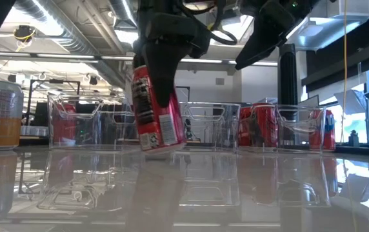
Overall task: Sort soda cans
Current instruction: Move the bottom red black soda can to the center, then put the top red black soda can into the right transparent bin
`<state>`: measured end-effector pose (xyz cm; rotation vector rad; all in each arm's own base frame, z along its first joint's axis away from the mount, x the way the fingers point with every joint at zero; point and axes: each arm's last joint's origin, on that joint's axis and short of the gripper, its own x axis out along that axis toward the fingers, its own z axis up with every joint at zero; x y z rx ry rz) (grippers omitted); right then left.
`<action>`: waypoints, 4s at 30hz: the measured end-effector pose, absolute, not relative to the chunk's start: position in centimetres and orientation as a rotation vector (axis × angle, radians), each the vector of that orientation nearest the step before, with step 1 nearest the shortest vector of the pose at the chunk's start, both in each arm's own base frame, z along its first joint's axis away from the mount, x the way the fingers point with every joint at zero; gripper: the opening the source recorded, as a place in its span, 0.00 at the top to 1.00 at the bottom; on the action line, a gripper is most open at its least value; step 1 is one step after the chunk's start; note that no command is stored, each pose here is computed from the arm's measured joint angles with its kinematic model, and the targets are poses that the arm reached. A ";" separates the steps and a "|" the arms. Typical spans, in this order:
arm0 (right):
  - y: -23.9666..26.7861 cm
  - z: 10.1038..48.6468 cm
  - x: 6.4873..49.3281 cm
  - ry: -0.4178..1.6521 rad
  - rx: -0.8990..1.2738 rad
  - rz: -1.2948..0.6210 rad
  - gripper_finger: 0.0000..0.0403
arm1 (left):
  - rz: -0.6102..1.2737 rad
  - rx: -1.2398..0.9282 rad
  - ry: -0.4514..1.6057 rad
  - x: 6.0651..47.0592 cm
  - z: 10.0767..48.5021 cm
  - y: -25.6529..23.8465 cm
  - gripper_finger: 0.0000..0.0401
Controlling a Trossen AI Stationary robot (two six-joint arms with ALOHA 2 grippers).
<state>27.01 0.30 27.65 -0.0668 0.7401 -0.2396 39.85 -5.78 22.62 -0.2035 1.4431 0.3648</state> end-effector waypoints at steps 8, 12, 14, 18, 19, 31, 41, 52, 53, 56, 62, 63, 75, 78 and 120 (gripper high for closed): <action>0.3 27.7 27.0 0.740 -0.069 -0.239 0.16 | 0.367 -0.207 1.439 39.8 22.5 -5.8 0.21; 0.3 27.7 27.0 0.739 -0.070 -0.239 0.16 | 0.365 -0.212 1.430 39.9 22.5 -5.8 0.21; 0.3 27.7 27.0 0.738 -0.070 -0.239 0.16 | 0.365 -0.212 1.429 39.9 22.5 -5.8 0.20; 0.3 27.7 27.0 0.735 -0.070 -0.239 0.16 | 0.350 -0.200 1.422 40.0 22.5 -5.8 0.11; 0.3 27.7 27.0 0.735 -0.070 -0.239 0.16 | 0.340 -0.191 1.421 40.0 22.5 -5.8 0.08; 0.3 27.7 27.1 0.733 -0.071 -0.240 0.16 | 0.369 -0.224 1.430 38.5 25.0 -5.1 0.05; 0.2 27.9 27.3 0.696 -0.085 -0.247 0.16 | 0.579 -0.198 1.174 33.5 33.2 -2.9 0.05; 0.2 28.3 27.5 0.657 -0.100 -0.268 0.16 | 1.185 -0.206 1.047 26.8 35.9 5.1 0.06; 0.2 28.3 27.6 0.648 -0.103 -0.275 0.16 | 1.217 -0.209 1.075 26.5 35.5 6.1 0.06; 0.1 28.4 27.6 0.640 -0.129 -0.293 0.16 | 1.307 -0.224 1.155 25.4 34.4 9.5 0.06; -0.3 28.3 27.8 0.648 -0.180 -0.340 0.16 | 1.444 -0.277 1.335 21.4 33.0 16.5 0.06; -0.3 28.2 27.9 0.648 -0.193 -0.341 0.16 | 1.456 -0.286 1.360 20.7 32.9 17.5 0.06; -3.3 25.6 30.4 0.700 -0.240 -0.346 0.16 | 1.317 -0.402 1.532 17.0 30.0 25.4 0.06; -3.9 25.0 30.7 0.728 -0.255 -0.325 0.16 | 1.275 -0.418 1.645 16.3 29.0 26.0 0.06; -4.9 24.9 30.8 0.705 -0.192 -0.229 0.16 | 0.554 -0.065 2.267 16.5 19.2 25.9 0.06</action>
